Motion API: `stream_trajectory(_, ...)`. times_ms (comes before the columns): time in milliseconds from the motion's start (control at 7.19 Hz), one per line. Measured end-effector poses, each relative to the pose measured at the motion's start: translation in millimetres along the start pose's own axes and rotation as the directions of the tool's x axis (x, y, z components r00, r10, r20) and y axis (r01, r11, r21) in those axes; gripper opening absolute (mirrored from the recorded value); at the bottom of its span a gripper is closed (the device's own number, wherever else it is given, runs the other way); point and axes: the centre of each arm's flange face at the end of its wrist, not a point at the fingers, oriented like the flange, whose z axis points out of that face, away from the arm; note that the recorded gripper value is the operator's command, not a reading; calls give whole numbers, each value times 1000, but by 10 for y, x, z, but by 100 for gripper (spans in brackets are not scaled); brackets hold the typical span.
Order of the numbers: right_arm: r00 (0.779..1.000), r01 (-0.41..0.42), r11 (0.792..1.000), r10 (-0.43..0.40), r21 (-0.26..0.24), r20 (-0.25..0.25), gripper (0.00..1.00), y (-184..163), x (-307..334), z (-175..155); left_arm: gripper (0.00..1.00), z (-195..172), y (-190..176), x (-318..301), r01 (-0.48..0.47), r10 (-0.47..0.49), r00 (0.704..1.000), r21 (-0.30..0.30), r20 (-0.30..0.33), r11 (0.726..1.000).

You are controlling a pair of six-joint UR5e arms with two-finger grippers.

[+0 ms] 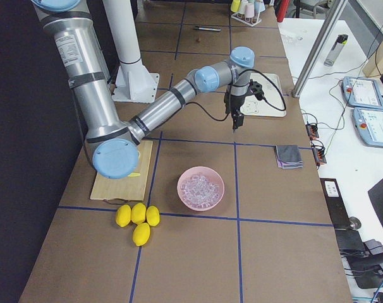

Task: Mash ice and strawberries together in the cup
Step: 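Move the right gripper back to the pink bowl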

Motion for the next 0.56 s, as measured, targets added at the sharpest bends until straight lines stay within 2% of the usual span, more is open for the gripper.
stream_trajectory(278, 999, 38, 999, -37, -38, 6, 99, 824, 848, 112, 100, -24, -38, 19, -12, 12, 1000, 10, 1, 1000)
stream_trajectory(556, 1000, -9, 999, 11, -51, 21, 97, 1542, 1325, 223, 100, -65, -84, 54, -52, 52, 999, 52, 10, 997)
